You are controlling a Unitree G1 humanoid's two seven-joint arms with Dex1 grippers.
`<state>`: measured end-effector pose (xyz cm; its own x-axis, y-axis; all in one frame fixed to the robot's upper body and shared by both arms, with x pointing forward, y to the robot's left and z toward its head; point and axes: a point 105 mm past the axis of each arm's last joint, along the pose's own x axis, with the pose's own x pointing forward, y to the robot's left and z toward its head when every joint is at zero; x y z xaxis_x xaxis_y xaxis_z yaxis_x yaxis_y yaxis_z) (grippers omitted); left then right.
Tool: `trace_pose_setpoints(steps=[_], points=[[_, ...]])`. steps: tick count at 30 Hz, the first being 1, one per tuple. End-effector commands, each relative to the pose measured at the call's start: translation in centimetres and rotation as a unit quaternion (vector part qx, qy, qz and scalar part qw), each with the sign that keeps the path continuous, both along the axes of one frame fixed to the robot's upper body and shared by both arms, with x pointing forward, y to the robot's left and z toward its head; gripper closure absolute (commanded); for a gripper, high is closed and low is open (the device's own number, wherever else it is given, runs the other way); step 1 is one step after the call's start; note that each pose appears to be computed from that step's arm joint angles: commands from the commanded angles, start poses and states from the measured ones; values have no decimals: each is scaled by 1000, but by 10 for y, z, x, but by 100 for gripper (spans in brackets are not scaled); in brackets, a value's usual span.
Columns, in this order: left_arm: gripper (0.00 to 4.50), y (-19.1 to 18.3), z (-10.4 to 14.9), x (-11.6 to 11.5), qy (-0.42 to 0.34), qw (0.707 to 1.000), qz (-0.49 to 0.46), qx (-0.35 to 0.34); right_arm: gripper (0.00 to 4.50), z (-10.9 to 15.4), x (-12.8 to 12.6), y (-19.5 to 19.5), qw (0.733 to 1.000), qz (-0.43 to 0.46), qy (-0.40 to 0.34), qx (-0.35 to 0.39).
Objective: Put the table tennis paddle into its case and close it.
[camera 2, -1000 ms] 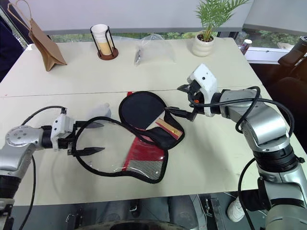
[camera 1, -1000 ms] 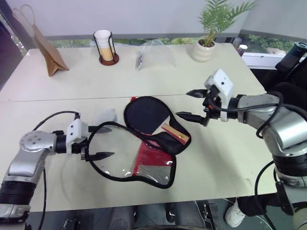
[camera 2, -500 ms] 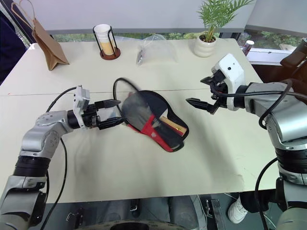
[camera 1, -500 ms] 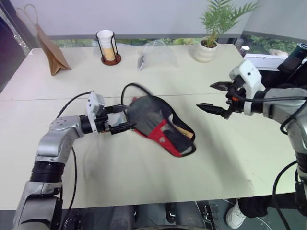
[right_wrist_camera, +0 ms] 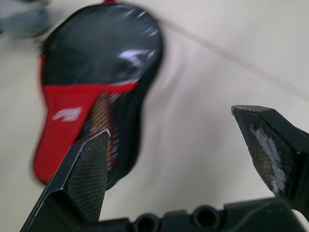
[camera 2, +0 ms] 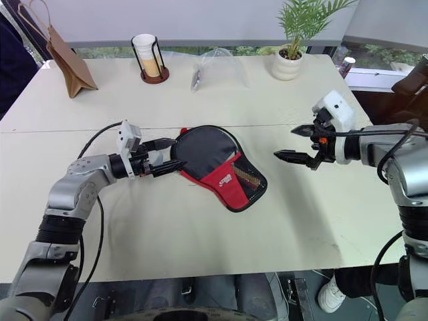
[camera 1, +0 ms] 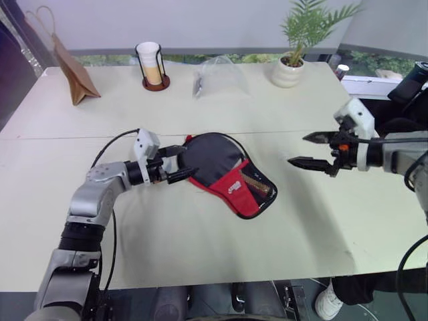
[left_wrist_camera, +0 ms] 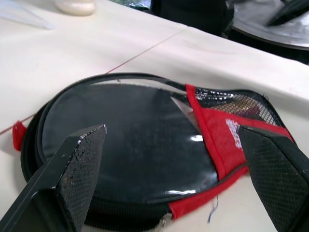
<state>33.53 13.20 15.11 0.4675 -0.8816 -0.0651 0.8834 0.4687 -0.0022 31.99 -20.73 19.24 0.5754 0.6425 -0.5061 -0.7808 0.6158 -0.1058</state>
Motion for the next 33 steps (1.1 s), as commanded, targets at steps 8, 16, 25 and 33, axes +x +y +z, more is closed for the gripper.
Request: trace_pose_setpoints(steps=[8,16,25,33], points=[[0,37,51,-25,-27,999,-24,13,6,-52,27,37,986,33,150,58],[0,53,61,-25,-49,998,25,22,6,-78,25,60,974,88,203,47],[0,59,65,-22,-61,997,51,20,132,-97,7,72,960,107,255,46],[0,61,70,-18,-71,995,64,18,348,-97,-24,79,940,95,318,84]])
